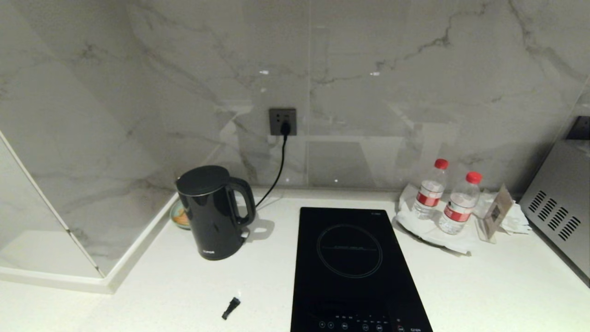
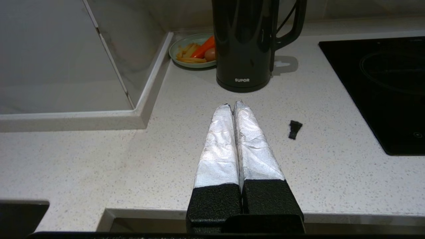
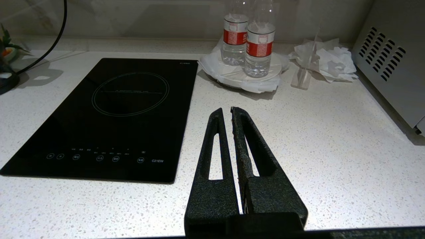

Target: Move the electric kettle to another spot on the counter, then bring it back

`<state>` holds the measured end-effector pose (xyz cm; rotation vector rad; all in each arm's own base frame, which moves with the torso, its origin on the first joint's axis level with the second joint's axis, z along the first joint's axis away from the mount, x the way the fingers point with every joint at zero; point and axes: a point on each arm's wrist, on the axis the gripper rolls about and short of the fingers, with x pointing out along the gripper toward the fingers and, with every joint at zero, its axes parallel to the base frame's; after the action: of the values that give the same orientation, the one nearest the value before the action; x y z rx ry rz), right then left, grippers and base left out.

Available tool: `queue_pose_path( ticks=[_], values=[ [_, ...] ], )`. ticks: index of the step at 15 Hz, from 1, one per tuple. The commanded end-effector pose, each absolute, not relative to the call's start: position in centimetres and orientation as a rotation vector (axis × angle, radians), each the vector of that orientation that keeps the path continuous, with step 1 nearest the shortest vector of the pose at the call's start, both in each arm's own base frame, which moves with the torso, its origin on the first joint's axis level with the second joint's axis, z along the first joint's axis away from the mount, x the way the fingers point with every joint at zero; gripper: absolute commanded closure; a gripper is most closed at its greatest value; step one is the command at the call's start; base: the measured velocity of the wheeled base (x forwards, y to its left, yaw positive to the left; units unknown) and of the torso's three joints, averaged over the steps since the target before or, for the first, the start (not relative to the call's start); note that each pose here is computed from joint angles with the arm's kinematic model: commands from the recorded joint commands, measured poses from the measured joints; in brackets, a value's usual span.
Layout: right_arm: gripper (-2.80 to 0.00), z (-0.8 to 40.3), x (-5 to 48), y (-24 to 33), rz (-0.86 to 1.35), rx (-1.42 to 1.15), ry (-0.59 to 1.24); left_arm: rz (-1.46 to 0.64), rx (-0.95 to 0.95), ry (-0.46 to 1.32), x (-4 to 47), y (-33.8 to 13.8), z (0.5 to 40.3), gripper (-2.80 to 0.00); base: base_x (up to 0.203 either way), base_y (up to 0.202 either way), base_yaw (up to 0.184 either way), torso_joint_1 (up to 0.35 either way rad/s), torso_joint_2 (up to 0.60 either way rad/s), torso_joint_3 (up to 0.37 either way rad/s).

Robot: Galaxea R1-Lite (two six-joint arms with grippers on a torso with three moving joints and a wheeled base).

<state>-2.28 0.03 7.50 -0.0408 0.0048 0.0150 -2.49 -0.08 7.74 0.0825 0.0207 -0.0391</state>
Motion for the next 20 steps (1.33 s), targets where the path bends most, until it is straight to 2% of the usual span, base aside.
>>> queue_pose_path(
  ticks=[1,20],
  values=[
    [0.0,7.5,-2.28,0.03,0.015,-0.041,0.004,-0.039,0.079,0.026,-2.45,-0.08,7.68,0.0,0.0,0.0,0.0,0.0,0.0,0.0],
    [0.0,7.5,-2.28,0.02,0.011,-0.04,0.004,-0.005,0.015,0.052,-2.51,0.0,7.58,0.0,0.0,0.0,0.0,0.0,0.0,0.0]
  ],
)
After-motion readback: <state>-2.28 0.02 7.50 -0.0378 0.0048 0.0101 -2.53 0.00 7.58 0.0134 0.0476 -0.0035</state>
